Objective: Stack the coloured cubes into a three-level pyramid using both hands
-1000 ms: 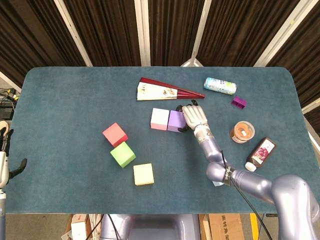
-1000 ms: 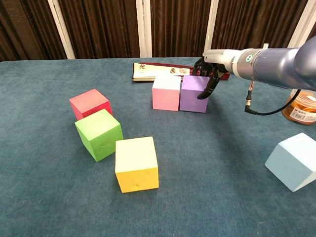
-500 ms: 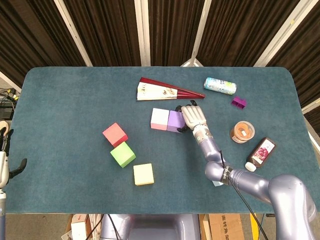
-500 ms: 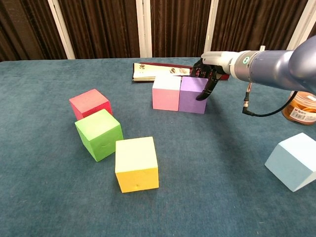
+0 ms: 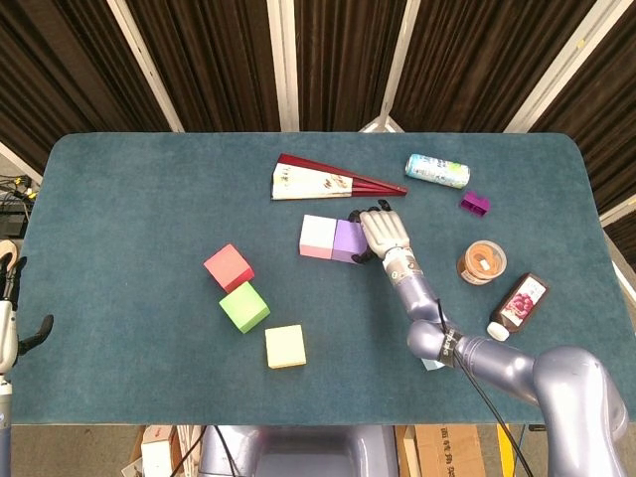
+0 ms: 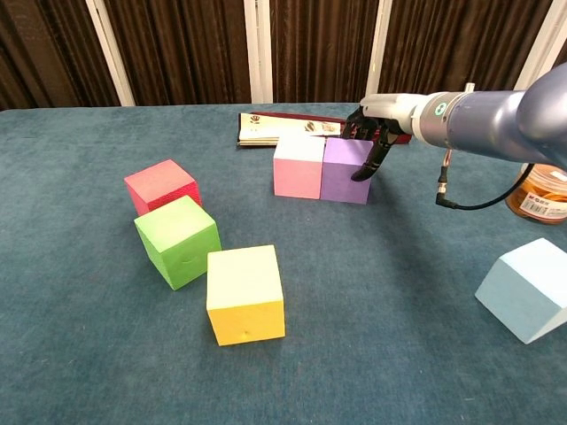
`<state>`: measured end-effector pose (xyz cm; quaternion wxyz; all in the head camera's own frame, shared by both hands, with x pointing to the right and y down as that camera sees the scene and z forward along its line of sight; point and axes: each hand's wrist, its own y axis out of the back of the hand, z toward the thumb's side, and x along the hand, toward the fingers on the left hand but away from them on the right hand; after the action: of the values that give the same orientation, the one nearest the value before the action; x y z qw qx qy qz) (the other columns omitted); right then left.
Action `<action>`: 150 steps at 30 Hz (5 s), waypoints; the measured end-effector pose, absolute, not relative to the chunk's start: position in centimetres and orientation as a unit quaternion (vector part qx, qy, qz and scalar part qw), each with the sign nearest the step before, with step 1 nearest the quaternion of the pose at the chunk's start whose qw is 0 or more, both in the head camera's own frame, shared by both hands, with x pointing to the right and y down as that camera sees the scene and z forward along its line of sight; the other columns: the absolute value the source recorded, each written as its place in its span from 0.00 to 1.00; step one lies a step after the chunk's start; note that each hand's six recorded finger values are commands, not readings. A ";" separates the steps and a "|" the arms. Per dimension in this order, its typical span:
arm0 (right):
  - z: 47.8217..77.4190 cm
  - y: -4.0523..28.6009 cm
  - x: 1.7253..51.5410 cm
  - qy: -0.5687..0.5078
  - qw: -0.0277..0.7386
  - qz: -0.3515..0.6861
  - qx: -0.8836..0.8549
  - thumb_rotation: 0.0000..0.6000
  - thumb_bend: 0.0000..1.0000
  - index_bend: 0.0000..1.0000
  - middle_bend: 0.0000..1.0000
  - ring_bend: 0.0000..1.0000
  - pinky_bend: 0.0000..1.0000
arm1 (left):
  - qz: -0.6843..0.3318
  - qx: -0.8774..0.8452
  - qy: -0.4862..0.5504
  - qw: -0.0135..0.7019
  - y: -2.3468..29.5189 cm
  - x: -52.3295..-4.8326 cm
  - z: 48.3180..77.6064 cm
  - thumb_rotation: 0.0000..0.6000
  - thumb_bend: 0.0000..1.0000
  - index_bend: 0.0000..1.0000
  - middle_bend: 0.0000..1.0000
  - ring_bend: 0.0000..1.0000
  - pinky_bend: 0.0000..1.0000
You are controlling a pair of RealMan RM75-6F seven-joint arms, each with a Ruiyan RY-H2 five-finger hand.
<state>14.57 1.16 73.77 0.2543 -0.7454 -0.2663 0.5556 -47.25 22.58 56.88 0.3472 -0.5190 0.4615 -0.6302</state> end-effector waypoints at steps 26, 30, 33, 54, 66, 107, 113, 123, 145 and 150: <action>73.6 1.6 14.5 -0.241 0.247 0.567 -0.748 1.00 0.27 0.06 0.05 0.00 0.00 | -0.633 -0.519 0.459 0.346 22.6 -47.2 57.0 1.00 0.36 0.05 0.00 0.00 0.00; 73.2 1.6 14.5 -0.235 0.247 0.568 -0.749 1.00 0.27 0.04 0.04 0.00 0.00 | -0.633 -0.519 0.458 0.346 22.6 -47.2 57.1 1.00 0.36 0.05 0.00 0.00 0.00; 72.7 1.5 14.4 -0.237 0.245 0.564 -0.752 1.00 0.27 0.03 0.03 0.00 0.00 | -0.632 -0.520 0.459 0.346 22.6 -47.2 57.1 1.00 0.36 0.05 0.00 0.00 0.00; 61.7 6.2 29.4 -0.360 0.270 0.557 -0.698 1.00 0.27 0.04 0.03 0.00 0.00 | -0.572 -0.550 0.475 0.380 22.1 -46.1 56.4 1.00 0.35 0.04 0.00 0.00 0.00; 58.4 18.1 36.3 -0.411 0.288 0.556 -0.662 1.00 0.27 0.05 0.03 0.00 0.00 | -0.566 -0.579 0.464 0.358 21.8 -46.1 57.1 1.00 0.29 0.02 0.00 0.00 0.00; 59.3 22.1 40.7 -0.467 0.291 0.623 -0.556 1.00 0.27 0.07 0.03 0.00 0.00 | -0.558 -0.718 0.063 0.412 4.6 -24.7 70.3 1.00 0.23 0.04 0.03 0.00 0.00; 59.6 22.3 40.7 -0.462 0.283 0.631 -0.555 1.00 0.27 0.07 0.03 0.00 0.00 | -0.550 -0.725 0.053 0.411 5.3 -23.9 70.8 1.00 0.23 0.06 0.03 0.00 0.00; 60.2 22.4 41.1 -0.460 0.266 0.640 -0.555 1.00 0.27 0.07 0.03 0.00 0.00 | -0.531 -0.730 0.076 0.423 4.3 -23.6 68.7 1.00 0.23 0.10 0.03 0.00 0.00; 61.2 22.3 42.3 -0.467 0.236 0.661 -0.538 1.00 0.27 0.07 0.03 0.00 0.00 | -0.535 -0.748 0.022 0.393 6.9 -23.8 68.1 1.00 0.23 0.11 0.09 0.00 0.00; 61.3 22.3 42.2 -0.468 0.233 0.660 -0.540 1.00 0.27 0.07 0.03 0.00 0.00 | -0.533 -0.744 0.023 0.403 7.1 -23.9 68.8 1.00 0.23 0.15 0.14 0.00 0.00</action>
<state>42.18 22.35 61.32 0.2335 -0.5398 -0.4675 0.6599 -23.87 7.12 68.77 0.4028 -0.7438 0.0235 -0.5329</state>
